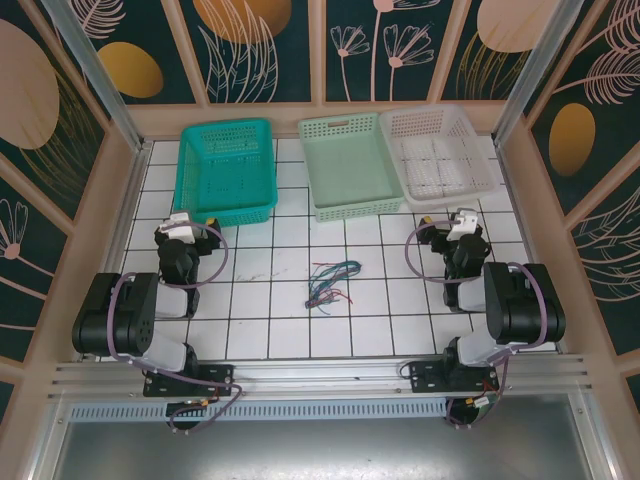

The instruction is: Untangle the cables

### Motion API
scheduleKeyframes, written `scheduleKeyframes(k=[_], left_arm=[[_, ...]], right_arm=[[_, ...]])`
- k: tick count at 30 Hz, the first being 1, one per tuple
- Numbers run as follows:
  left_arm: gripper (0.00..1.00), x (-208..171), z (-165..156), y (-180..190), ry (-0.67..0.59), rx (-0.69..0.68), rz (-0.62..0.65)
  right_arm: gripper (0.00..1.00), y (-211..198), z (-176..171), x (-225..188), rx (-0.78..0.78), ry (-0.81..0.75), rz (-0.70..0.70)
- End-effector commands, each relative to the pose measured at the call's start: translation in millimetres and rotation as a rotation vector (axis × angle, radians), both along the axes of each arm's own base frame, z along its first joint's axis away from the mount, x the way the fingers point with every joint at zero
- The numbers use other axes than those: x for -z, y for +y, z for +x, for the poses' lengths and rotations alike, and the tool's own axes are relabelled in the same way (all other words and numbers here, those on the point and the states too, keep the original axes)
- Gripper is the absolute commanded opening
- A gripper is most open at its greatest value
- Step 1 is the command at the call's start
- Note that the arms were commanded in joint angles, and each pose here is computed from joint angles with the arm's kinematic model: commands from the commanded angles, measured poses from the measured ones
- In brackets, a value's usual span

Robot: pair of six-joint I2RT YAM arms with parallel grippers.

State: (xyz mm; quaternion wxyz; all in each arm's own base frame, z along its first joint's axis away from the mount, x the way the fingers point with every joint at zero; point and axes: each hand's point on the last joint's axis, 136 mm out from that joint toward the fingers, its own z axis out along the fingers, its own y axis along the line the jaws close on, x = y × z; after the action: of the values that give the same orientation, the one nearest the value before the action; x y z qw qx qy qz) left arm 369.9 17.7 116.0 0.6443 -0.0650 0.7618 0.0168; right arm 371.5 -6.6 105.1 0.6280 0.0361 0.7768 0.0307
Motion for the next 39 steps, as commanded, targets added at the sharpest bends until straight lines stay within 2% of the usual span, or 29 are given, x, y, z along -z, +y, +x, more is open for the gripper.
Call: scheduleKeyframes(k=[1, 24, 28, 30, 33, 35, 39], left_arm=[[0.99, -20, 8, 0, -0.072, 0.004, 0.002], [0.99, -20, 7, 0, -0.073, 0.004, 0.002], [0.99, -32, 17, 1, -0.036, -0.003, -0.005], [0.99, -40, 19, 3, 0.014, -0.019, -0.046], [0.97, -66, 2, -8, -0.039, 0.032, -0.123], [0.97, -78, -9, -4, -0.056, 0.004, -0.187], [0.99, -79, -26, -16, 0.046, 0.046, -0.270]], right_arm=[[0.99, 0, 7, -15, -0.006, -0.059, 0.020], [0.99, 0, 7, -16, -0.008, -0.062, 0.021], [0.99, 1, 22, -30, -0.011, 0.034, 0.052], [0.94, 2, 24, -36, -0.003, 0.117, 0.103], [0.88, 12, 16, -47, -0.032, 0.165, 0.181], [0.84, 16, 10, -53, -0.035, 0.209, 0.238], [0.72, 54, -9, -52, -0.134, 0.374, 0.365]])
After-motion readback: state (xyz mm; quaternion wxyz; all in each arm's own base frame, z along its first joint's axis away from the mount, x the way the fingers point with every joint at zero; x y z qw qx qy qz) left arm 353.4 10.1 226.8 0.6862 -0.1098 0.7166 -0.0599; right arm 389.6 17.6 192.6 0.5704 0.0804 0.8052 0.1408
